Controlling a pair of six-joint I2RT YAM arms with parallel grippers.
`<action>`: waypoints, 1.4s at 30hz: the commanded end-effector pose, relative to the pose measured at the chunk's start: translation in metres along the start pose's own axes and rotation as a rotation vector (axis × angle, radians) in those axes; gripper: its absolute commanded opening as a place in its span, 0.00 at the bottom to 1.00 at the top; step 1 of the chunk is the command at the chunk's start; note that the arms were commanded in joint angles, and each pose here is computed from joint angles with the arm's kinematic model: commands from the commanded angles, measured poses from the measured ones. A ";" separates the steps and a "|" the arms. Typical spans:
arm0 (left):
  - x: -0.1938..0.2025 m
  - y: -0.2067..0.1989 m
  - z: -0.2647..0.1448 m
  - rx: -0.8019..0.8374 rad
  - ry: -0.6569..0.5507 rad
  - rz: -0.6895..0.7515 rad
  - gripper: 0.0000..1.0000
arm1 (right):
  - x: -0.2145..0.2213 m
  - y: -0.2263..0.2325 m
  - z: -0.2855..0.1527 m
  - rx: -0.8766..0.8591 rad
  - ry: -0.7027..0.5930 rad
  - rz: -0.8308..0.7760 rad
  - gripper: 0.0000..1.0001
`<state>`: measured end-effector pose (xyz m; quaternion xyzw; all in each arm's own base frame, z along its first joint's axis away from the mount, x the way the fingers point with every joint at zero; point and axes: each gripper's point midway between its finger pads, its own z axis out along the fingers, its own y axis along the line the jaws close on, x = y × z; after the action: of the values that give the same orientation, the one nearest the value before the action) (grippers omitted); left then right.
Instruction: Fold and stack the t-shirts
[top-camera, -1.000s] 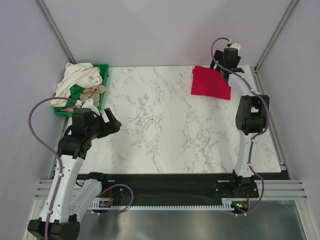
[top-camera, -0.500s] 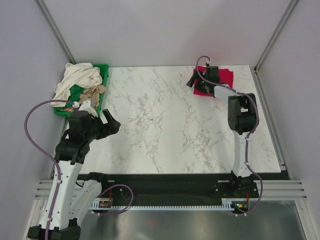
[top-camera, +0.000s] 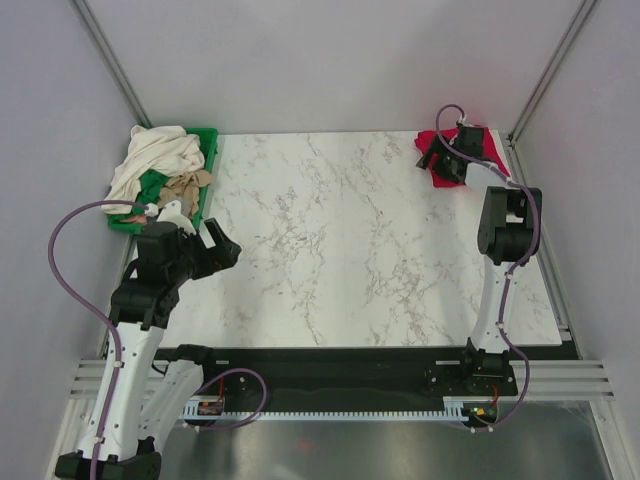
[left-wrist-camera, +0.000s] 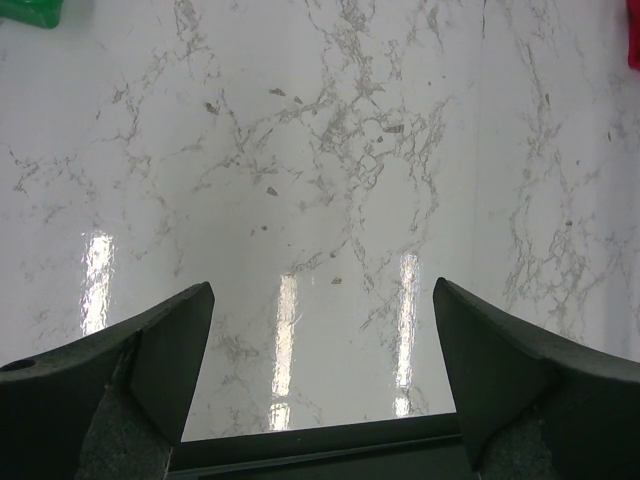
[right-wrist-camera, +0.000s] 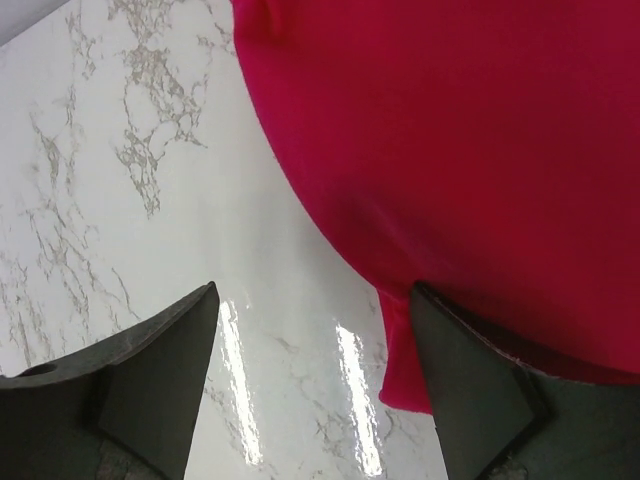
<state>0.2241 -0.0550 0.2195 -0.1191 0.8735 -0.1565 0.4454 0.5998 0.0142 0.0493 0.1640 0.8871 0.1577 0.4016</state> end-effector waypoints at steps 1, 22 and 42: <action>-0.004 0.000 0.001 0.005 -0.021 0.001 0.98 | 0.023 0.006 0.011 -0.025 0.067 -0.031 0.85; -0.008 0.000 -0.004 0.004 -0.051 -0.001 0.99 | -0.014 0.187 -0.148 -0.308 -0.126 -0.169 0.98; -0.011 -0.005 -0.012 0.034 -0.078 0.003 1.00 | 0.213 0.178 -0.236 -0.428 0.093 -0.261 0.98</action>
<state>0.2183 -0.0530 0.2306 -0.1188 0.8603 -0.1608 0.4689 0.3141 0.2261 0.1037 -0.0399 0.8882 0.2792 0.3627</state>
